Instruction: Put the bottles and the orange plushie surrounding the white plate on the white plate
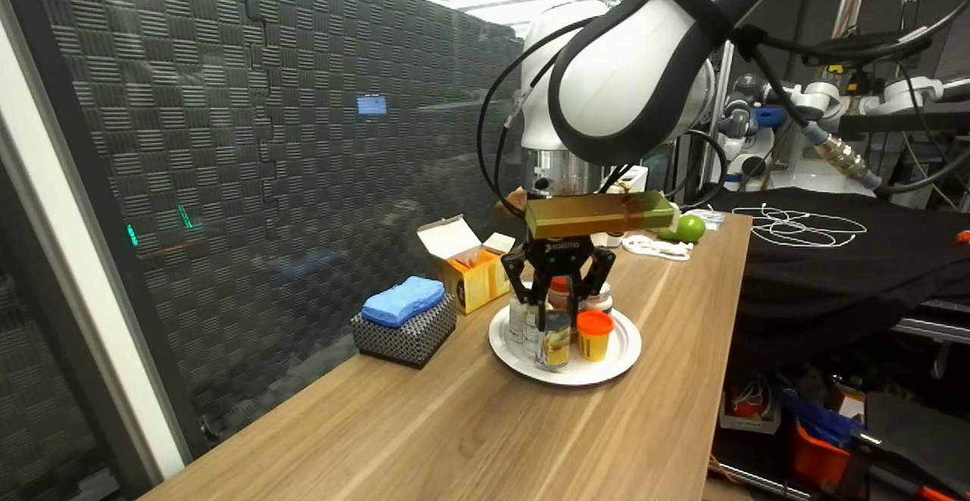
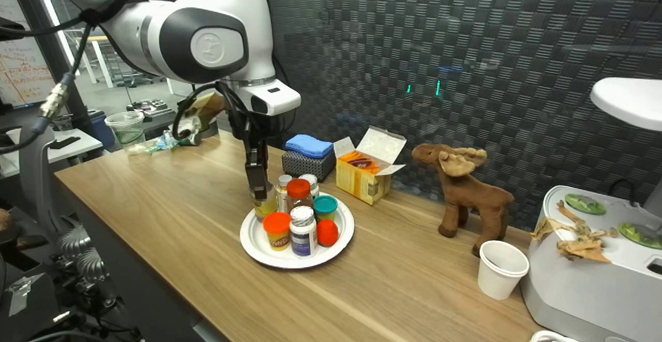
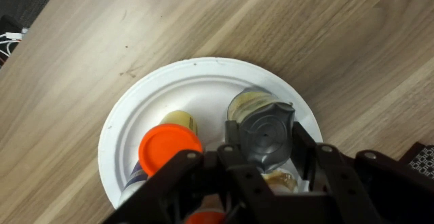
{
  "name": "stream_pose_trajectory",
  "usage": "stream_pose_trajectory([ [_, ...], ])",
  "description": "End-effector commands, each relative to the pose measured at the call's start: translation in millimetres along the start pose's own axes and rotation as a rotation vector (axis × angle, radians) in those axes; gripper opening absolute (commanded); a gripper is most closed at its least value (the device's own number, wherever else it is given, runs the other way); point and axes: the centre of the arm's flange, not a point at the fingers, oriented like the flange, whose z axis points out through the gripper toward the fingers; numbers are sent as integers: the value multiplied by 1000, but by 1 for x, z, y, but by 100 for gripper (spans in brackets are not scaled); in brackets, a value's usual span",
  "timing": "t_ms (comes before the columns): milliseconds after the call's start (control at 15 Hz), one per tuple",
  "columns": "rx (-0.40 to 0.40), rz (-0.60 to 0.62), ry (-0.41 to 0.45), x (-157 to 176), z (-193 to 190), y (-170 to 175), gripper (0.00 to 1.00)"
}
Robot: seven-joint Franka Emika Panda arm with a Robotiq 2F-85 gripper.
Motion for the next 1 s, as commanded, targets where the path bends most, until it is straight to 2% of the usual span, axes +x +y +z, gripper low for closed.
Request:
stream_pose_trajectory([
  [0,22,51,40,3,-11,12,26],
  [467,-1,94,24,10,-3,25,26],
  [867,-17,65,7,6,5,25,24],
  [933,-21,59,7,5,5,25,59],
])
